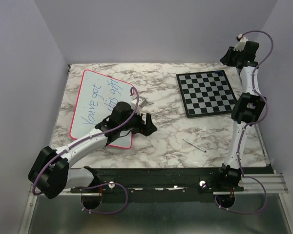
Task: Write a sentence on the whiteboard
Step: Pick up the pen cap from the corner of the board.
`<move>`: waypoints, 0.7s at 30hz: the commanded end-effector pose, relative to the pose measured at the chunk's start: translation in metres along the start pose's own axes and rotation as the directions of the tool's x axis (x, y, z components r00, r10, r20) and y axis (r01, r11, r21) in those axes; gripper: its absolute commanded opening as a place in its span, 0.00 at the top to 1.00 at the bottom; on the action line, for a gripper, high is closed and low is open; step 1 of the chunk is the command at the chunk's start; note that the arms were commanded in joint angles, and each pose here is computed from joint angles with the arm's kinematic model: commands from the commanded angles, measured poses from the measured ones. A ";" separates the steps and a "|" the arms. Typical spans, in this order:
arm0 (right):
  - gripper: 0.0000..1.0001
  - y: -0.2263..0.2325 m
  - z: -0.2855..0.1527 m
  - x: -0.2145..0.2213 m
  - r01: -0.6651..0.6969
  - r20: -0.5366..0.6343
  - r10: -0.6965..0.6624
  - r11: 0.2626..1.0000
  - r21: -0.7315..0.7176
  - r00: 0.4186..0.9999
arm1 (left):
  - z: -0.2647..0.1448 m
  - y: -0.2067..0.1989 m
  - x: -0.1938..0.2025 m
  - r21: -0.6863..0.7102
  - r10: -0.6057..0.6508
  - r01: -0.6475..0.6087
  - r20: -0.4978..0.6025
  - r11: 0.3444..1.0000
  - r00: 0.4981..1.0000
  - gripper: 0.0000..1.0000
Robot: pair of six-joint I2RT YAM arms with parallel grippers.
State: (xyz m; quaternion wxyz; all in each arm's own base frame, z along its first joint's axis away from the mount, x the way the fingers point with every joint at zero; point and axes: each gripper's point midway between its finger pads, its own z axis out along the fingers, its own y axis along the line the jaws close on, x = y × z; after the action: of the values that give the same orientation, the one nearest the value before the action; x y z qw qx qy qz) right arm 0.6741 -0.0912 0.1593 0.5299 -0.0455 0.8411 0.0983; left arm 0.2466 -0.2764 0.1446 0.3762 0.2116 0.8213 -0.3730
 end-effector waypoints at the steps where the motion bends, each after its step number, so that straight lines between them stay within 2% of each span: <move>1: 0.64 0.007 -0.004 -0.017 -0.400 0.057 0.407 0.910 -0.107 0.912 | 0.002 -0.008 -0.014 0.039 -0.005 0.003 0.031 0.999 0.999 0.01; 3: 0.63 0.005 0.002 -0.013 -0.488 0.060 0.495 0.867 -0.101 0.867 | 0.003 -0.010 -0.015 0.044 -0.005 0.004 0.031 0.999 1.000 0.01; 4: 0.63 0.004 0.008 -0.009 -0.572 0.056 0.578 0.814 -0.099 0.814 | 0.004 -0.010 -0.017 0.043 -0.006 0.004 0.034 0.999 0.999 0.01; 7: 0.64 0.001 0.015 -0.005 -0.683 0.059 0.690 0.722 -0.110 0.721 | 0.004 -0.010 -0.019 0.041 -0.008 0.007 0.032 0.999 0.999 0.01; 11: 0.67 -0.003 0.027 0.005 -0.758 0.059 0.766 0.642 -0.118 0.640 | 0.005 -0.009 -0.022 0.033 -0.009 0.008 0.032 0.999 0.999 0.01; 12: 0.74 -0.005 0.029 0.007 -0.774 0.062 0.782 0.622 -0.115 0.620 | 0.006 -0.009 -0.022 0.033 -0.009 0.008 0.032 0.999 0.999 0.01; 15: 0.85 -0.009 0.038 0.026 -0.849 0.051 0.853 0.522 -0.077 0.520 | 0.009 -0.010 -0.025 0.033 -0.014 0.013 0.030 0.999 0.999 0.01; 16: 0.87 -0.010 0.041 0.031 -0.882 0.047 0.885 0.466 -0.065 0.464 | 0.010 -0.010 -0.027 0.033 -0.016 0.015 0.030 0.999 0.999 0.01; 19: 0.92 -0.014 0.047 0.041 -0.906 0.053 0.907 0.421 -0.046 0.418 | 0.014 -0.010 -0.028 0.034 -0.020 0.019 0.022 0.999 1.000 0.01; 21: 0.93 -0.019 0.049 0.044 -0.909 0.068 0.908 0.416 -0.035 0.413 | 0.015 -0.009 -0.028 0.031 -0.023 0.022 0.018 0.999 1.000 0.01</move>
State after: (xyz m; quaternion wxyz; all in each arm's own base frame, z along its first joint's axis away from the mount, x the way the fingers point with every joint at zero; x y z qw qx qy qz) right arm 0.6953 -0.0897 0.1181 0.4397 0.3654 0.7363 0.3619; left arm 0.2617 -0.2896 0.1567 0.3790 0.2043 0.8176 -0.3822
